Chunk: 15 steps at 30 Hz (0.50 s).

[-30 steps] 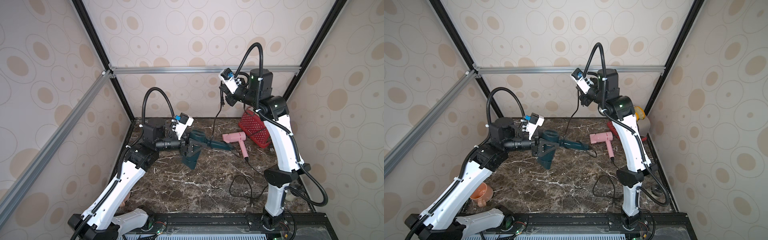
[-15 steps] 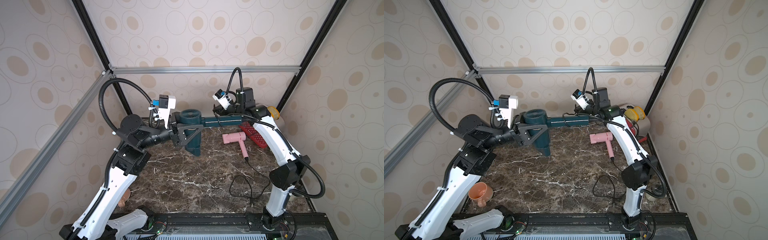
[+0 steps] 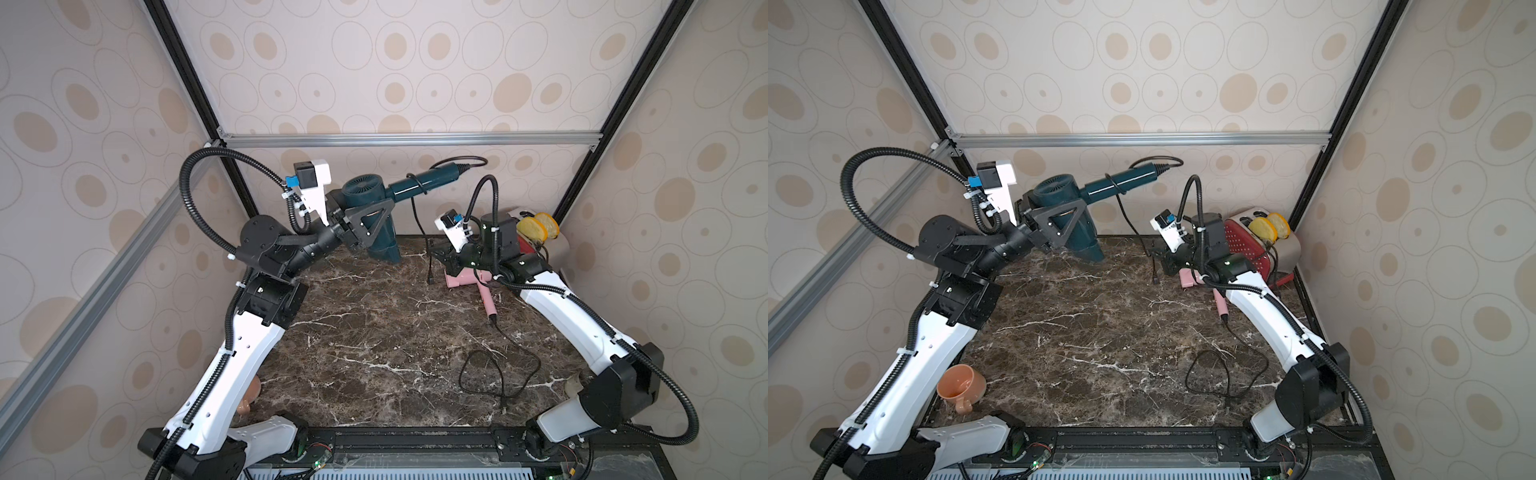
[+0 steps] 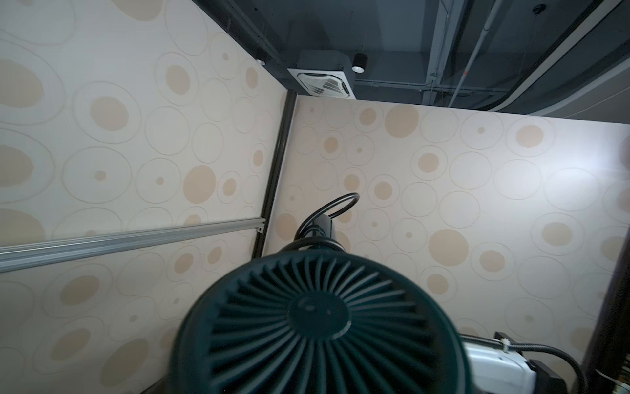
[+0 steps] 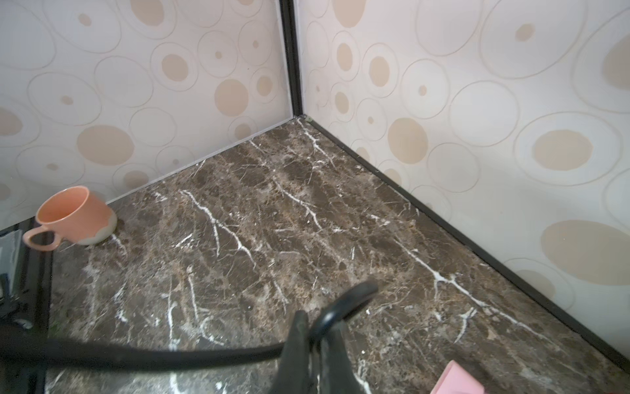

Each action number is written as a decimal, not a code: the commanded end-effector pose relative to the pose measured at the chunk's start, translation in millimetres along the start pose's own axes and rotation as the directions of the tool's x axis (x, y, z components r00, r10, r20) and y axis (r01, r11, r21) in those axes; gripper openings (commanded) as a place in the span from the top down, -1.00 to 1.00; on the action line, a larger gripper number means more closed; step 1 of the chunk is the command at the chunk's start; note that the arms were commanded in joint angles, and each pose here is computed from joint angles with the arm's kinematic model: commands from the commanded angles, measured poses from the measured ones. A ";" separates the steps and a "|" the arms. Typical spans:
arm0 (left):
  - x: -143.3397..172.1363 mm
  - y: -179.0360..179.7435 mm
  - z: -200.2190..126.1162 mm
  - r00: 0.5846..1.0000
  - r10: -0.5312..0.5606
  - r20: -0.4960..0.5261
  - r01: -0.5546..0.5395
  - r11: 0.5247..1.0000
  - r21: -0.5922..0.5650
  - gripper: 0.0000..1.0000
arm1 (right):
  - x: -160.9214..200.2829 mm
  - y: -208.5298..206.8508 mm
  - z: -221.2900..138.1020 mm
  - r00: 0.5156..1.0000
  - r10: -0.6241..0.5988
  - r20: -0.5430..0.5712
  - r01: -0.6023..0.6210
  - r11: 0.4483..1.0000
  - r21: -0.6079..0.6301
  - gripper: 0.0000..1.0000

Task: Wrap the cord around the hair dryer
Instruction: Wrap the power cord around the hair dryer.

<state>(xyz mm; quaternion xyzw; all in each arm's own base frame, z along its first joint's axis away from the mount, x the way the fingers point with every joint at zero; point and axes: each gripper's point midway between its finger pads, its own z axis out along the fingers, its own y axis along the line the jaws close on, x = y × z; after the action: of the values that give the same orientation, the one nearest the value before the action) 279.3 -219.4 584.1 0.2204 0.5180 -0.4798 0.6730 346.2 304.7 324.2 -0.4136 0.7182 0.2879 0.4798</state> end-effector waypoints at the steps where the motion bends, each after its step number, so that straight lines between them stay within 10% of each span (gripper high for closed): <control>1: -53.2 -4.7 -2.5 0.962 0.261 0.081 -0.254 0.963 -0.089 1.00 | -1.4 28.8 -12.0 1.000 -0.005 0.024 0.006 1.000 -0.030 1.00; 15: -32.9 99.6 -0.1 0.915 0.378 -0.143 -0.404 0.857 -0.318 1.00 | 42.6 132.0 -70.5 0.990 -0.079 -0.120 0.066 0.992 -0.112 1.00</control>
<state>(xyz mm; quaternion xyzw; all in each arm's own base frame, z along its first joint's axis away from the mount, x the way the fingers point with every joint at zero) 369.7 -171.0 575.3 0.2081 0.5854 -0.2693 0.7359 204.5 310.5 323.8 -0.4797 0.6953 0.3006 0.4428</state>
